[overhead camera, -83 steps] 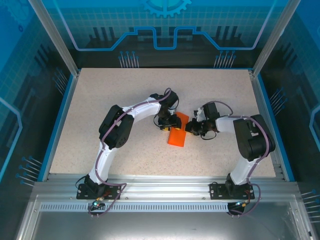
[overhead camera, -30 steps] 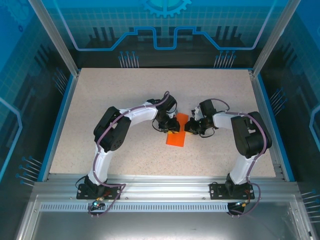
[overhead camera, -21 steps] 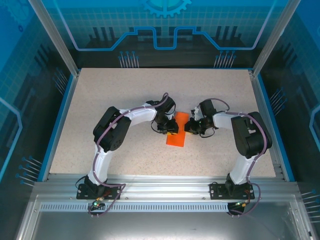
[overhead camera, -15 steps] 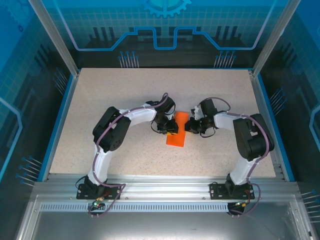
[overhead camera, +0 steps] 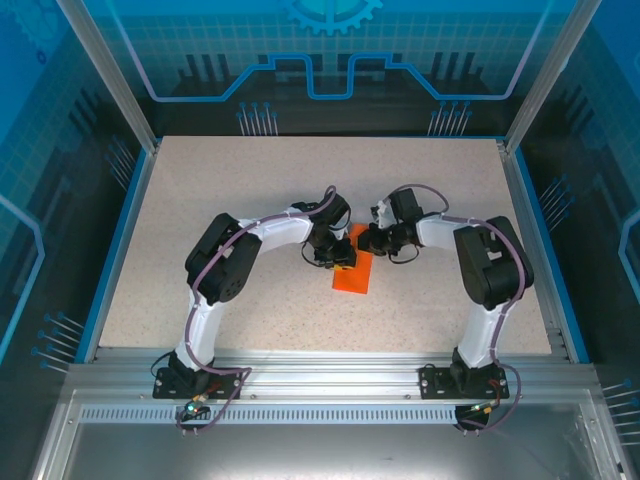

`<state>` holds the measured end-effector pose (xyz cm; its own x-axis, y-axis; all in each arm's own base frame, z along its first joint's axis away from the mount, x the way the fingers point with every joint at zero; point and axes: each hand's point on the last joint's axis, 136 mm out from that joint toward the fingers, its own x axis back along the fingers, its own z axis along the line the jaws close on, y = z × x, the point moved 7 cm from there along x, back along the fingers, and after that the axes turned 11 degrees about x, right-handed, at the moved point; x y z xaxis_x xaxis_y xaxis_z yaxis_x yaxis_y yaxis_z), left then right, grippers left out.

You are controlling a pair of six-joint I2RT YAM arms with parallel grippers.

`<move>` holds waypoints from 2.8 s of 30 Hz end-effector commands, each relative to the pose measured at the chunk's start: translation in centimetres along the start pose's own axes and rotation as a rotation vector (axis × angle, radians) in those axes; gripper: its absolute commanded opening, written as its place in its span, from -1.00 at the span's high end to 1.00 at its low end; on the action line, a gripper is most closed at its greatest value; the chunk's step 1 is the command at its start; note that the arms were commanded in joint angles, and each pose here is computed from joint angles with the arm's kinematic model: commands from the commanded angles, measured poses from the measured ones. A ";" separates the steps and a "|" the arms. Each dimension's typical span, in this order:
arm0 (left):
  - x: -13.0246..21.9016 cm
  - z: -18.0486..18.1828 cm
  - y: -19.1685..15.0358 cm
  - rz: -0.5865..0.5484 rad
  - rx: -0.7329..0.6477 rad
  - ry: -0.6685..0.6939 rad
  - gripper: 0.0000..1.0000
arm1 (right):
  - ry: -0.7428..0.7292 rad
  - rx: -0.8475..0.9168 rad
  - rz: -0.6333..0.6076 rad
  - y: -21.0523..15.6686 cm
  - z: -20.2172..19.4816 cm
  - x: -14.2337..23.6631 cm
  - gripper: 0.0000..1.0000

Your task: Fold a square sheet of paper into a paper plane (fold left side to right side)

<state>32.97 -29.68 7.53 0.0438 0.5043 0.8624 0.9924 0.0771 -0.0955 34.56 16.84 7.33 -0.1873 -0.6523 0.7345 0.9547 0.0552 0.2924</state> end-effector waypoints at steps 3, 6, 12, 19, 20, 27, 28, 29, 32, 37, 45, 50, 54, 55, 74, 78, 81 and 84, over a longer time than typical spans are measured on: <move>-2.1 2.7 -1.5 0.059 0.024 0.112 0.44 | -0.094 -0.021 0.052 -0.7 -1.5 -1.2 0.79; -2.0 2.9 -1.8 0.066 0.020 0.112 0.42 | -0.146 -0.035 0.088 -1.4 -2.4 -1.5 0.79; -1.7 4.0 -3.5 0.087 0.017 0.103 0.41 | -0.210 -0.064 0.137 -2.5 -3.4 -1.8 0.79; -1.3 4.8 -6.7 0.124 -0.028 0.040 0.38 | -0.223 -0.088 0.155 -2.9 -3.8 -1.9 0.80; -1.3 4.8 -7.2 0.129 -0.038 0.028 0.38 | -0.224 -0.088 0.156 -2.9 -3.8 -1.9 0.80; -1.5 6.4 -10.3 0.160 -0.028 0.031 0.37 | -0.216 -0.091 0.160 -2.8 -3.7 -1.9 0.80; -1.5 6.6 -10.7 0.164 -0.026 0.030 0.38 | -0.211 -0.089 0.160 -2.9 -3.6 -1.9 0.80; -1.5 6.8 -11.1 0.167 -0.023 0.032 0.38 | -0.207 -0.087 0.160 -2.8 -3.5 -2.0 0.80; -1.0 6.9 -11.7 0.168 -0.025 0.027 0.38 | -0.197 -0.080 0.162 -2.8 -3.4 -2.0 0.80; 0.5 5.3 -12.1 0.160 -0.077 -0.048 0.37 | -0.196 -0.070 0.163 -2.8 -3.3 -2.0 0.79; 3.2 2.7 -11.3 0.101 -0.140 -0.120 0.33 | -0.178 -0.053 0.157 -2.6 -2.9 -1.8 0.80; 5.7 -0.7 -8.0 0.031 -0.209 -0.170 0.27 | -0.171 -0.043 0.155 -2.5 -2.6 -1.8 0.79; 3.7 -1.4 -5.4 0.041 -0.208 -0.142 0.28 | -0.166 -0.042 0.153 -2.5 -2.6 -1.8 0.79; 3.1 -1.4 -5.0 0.046 -0.207 -0.134 0.28 | -0.164 -0.041 0.152 -2.4 -2.5 -1.7 0.79; -2.0 2.7 -4.5 0.075 -0.083 -0.004 0.31 | -0.052 0.020 0.011 0.6 0.3 1.5 0.68; -2.6 2.8 -4.5 0.075 -0.063 -0.006 0.32 | -0.070 0.061 -0.072 2.1 1.4 5.5 0.39; -2.7 2.6 -4.5 0.072 -0.063 -0.007 0.32 | -0.102 0.059 -0.072 1.2 1.6 7.7 0.29; -2.8 2.3 -4.5 0.071 -0.068 -0.011 0.32 | -0.087 0.059 -0.046 -1.2 2.2 8.6 0.42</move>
<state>29.41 -30.25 7.36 0.0732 0.5963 0.7994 0.9973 -0.0444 -0.0582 34.22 13.31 15.13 -0.3262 -0.5981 0.7320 0.9004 0.0393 0.4333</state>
